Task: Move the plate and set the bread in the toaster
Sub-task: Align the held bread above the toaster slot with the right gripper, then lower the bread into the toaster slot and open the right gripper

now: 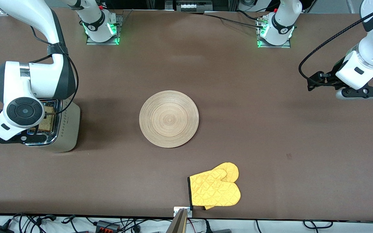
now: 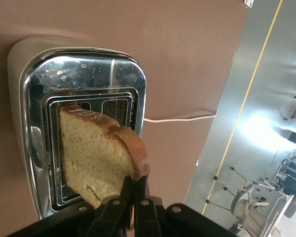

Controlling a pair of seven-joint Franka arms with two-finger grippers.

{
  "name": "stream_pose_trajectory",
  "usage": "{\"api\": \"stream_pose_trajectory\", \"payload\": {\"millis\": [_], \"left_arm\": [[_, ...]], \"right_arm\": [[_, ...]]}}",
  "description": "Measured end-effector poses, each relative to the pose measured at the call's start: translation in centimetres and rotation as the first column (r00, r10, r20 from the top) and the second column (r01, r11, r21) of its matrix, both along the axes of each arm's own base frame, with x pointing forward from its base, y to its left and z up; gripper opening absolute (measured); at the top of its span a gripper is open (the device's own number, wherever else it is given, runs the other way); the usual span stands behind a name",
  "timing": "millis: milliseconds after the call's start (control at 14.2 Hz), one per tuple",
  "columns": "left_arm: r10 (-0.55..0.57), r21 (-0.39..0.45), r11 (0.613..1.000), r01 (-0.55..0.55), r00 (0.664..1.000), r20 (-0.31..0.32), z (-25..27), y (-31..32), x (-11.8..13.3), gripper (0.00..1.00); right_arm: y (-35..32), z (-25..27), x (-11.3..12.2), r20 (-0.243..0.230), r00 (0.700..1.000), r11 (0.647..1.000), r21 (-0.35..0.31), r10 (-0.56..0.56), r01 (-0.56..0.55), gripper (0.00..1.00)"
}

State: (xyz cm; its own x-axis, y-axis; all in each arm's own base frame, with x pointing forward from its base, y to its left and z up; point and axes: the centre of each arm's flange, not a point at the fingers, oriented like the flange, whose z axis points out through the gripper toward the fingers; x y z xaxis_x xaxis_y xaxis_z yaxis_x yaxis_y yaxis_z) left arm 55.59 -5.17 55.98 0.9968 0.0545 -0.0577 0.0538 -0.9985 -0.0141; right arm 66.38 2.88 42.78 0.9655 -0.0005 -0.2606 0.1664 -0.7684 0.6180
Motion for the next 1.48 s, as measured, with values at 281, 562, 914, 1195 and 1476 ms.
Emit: {"api": "stream_pose_trajectory", "payload": {"millis": [281, 562, 914, 1195, 1476], "left_arm": [[0.001, 0.000, 1.000, -0.001, 1.000, 0.000, 0.0, 0.1, 0.0, 1.00], [0.002, 0.000, 1.000, -0.002, 1.000, 0.000, 0.0, 0.1, 0.0, 1.00], [0.002, 0.000, 1.000, -0.002, 1.000, 0.000, 0.0, 0.1, 0.0, 1.00], [0.003, 0.000, 1.000, -0.003, 1.000, 0.000, 0.0, 0.2, 0.0, 1.00], [0.003, 0.000, 1.000, -0.003, 1.000, 0.000, 0.0, 0.2, 0.0, 1.00]], "right_arm": [[0.1, -0.3, -0.1, -0.002, 1.000, 1.000, 0.024, -0.016, 0.016, 0.04], [0.2, -1.7, -0.4, -0.021, 0.999, 0.998, 0.051, -0.039, 0.040, 0.11], [-0.3, -2.0, -0.5, -0.021, 0.996, 0.990, 0.108, -0.085, 0.086, 0.61], [1.5, 4.3, -1.1, 0.070, 0.992, 0.961, 0.262, -0.108, 0.086, 1.00], [1.5, 8.8, -1.9, 0.115, 0.977, 0.888, 0.445, -0.181, 0.112, 1.00]]}}
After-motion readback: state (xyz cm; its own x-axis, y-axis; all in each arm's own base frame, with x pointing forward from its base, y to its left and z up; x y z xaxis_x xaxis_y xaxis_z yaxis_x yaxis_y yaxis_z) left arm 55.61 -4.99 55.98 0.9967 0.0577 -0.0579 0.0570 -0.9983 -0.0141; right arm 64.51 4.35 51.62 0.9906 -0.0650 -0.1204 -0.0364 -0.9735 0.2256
